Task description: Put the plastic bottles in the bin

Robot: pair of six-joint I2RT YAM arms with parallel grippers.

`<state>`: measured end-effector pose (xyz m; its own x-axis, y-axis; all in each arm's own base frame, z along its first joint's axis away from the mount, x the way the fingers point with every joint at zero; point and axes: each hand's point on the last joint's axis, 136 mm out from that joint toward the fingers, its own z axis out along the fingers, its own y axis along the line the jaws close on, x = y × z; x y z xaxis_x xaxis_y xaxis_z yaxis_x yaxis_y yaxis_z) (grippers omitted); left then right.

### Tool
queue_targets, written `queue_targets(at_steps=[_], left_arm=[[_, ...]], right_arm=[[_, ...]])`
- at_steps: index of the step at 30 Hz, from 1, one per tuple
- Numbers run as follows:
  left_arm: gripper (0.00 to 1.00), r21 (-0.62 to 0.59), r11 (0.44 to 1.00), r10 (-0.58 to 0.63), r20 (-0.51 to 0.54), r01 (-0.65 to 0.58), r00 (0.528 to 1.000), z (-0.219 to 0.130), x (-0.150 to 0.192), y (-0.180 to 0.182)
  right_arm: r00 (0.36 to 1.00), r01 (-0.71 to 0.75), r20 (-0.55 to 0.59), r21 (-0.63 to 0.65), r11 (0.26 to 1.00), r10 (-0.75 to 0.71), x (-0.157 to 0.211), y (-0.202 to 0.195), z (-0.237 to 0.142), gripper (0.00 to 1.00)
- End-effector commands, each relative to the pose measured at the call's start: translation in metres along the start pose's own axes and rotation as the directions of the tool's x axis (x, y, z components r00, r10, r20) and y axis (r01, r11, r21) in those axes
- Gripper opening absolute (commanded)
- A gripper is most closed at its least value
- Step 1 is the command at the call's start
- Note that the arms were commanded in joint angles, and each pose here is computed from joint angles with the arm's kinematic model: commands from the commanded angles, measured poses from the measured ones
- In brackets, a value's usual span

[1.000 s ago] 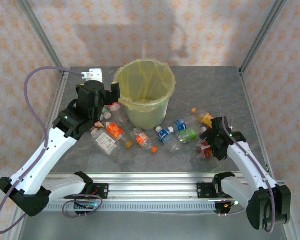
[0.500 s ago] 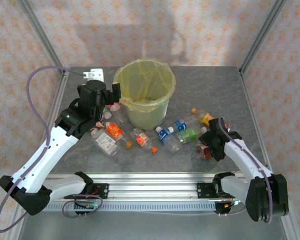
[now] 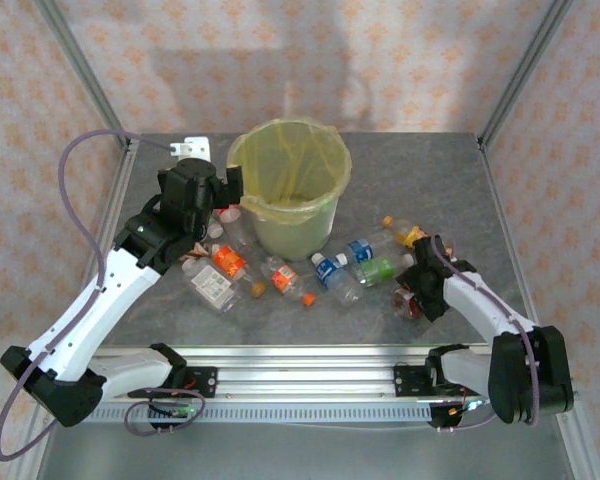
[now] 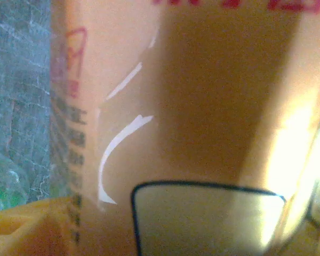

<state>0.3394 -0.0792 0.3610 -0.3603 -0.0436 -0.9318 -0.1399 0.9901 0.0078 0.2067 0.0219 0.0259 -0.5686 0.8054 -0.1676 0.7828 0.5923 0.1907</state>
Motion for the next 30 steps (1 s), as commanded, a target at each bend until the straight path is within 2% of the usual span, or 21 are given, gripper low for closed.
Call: queue_targets(at_steps=[1,4,9,15,23,30], left_arm=[[1.0,-0.029,0.999,-0.033,0.015,0.033,0.999,-0.001,-0.007,0.007],[1.0,-0.031,0.999,-0.032,0.012,0.032,0.999,0.0,-0.006,0.008],[1.0,-0.034,0.999,-0.038,0.011,0.038,0.999,0.0,-0.005,0.009],[1.0,-0.037,0.998,-0.051,0.012,0.052,0.999,0.001,-0.005,0.01],[1.0,-0.05,0.997,-0.065,0.015,0.065,0.998,0.001,-0.005,0.014],[1.0,-0.067,0.994,-0.088,0.02,0.089,0.996,0.003,-0.003,0.018]], right_arm=[[0.999,-0.004,0.042,0.038,0.999,0.002,-0.006,-0.007,-0.003,0.76],[0.998,-0.001,0.066,0.041,0.999,-0.002,-0.01,-0.009,-0.011,0.68],[0.994,0.006,0.11,0.012,1.0,-0.008,-0.017,-0.008,-0.031,0.5],[0.985,0.034,0.168,-0.043,0.999,-0.026,-0.027,-0.003,-0.069,0.36],[0.966,0.09,0.25,-0.093,0.992,-0.064,-0.044,0.009,-0.122,0.29],[0.931,0.2,0.344,-0.204,0.958,-0.121,-0.064,0.047,-0.172,0.27]])
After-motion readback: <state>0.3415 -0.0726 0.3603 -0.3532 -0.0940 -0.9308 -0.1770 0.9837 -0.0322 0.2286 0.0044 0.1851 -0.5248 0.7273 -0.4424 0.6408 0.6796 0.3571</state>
